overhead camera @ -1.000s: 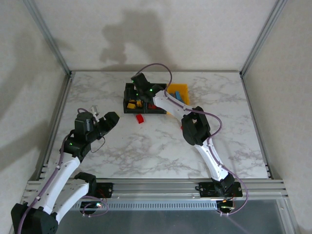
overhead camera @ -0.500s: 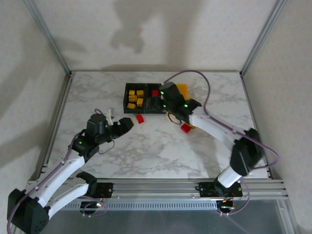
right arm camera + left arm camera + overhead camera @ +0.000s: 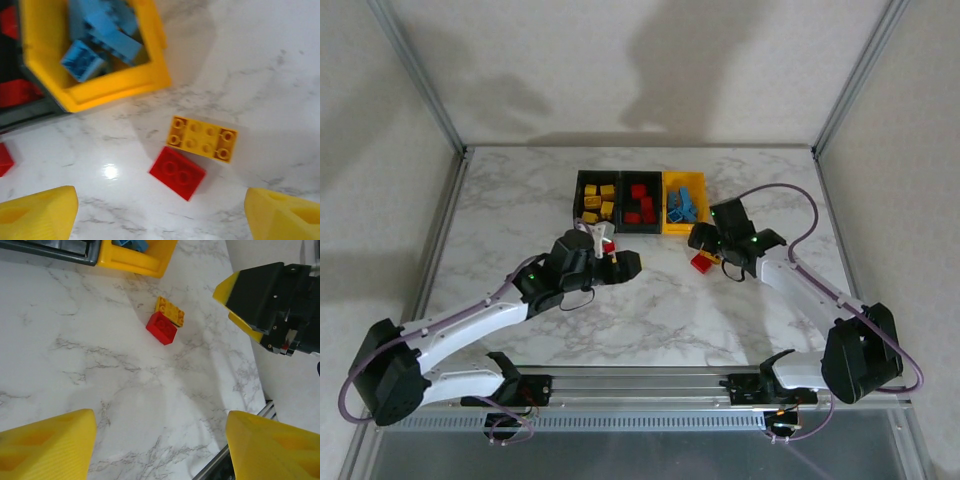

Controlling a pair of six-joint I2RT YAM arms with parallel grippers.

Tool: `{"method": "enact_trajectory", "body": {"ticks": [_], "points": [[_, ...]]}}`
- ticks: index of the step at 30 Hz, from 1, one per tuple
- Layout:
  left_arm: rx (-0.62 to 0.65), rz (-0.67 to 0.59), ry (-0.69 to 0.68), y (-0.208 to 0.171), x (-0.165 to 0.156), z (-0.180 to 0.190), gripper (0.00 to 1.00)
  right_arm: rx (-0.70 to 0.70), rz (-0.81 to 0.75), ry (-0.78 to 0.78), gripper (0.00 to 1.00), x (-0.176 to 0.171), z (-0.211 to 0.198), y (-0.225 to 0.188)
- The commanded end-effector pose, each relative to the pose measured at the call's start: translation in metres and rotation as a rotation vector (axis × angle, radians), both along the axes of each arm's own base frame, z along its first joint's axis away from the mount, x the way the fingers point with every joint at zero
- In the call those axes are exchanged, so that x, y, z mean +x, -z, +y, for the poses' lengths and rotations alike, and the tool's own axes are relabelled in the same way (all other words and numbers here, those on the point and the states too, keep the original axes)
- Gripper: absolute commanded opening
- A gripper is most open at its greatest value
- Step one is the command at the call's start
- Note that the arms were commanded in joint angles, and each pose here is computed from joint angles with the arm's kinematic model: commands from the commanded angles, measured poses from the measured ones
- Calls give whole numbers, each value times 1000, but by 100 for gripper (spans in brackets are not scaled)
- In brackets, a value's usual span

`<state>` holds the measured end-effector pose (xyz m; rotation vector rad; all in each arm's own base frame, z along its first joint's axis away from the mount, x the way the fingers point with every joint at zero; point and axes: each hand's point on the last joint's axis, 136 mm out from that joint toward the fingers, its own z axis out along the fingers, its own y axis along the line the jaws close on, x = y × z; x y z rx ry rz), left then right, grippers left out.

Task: Sort the legos into containers by color
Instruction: Pick up the lego from the middle-right of the table.

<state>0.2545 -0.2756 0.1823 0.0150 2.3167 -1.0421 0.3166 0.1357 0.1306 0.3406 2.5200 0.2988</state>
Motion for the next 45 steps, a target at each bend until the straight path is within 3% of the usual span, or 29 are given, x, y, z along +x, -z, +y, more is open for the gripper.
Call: {"method": "enact_trajectory", "body": {"ticks": [1, 28, 33, 45], "points": [[40, -80, 19, -10, 6, -11, 70, -9, 47, 69, 87, -7, -16, 21], [126, -73, 17, 8, 4, -16, 70, 7, 91, 107, 87, 45, -7, 90], [131, -73, 13, 8, 4, -14, 70, 6, 103, 105, 82, 49, -6, 98], [145, -72, -12, 11, 6, -9, 69, -9, 111, 83, 60, 38, -11, 99]]}}
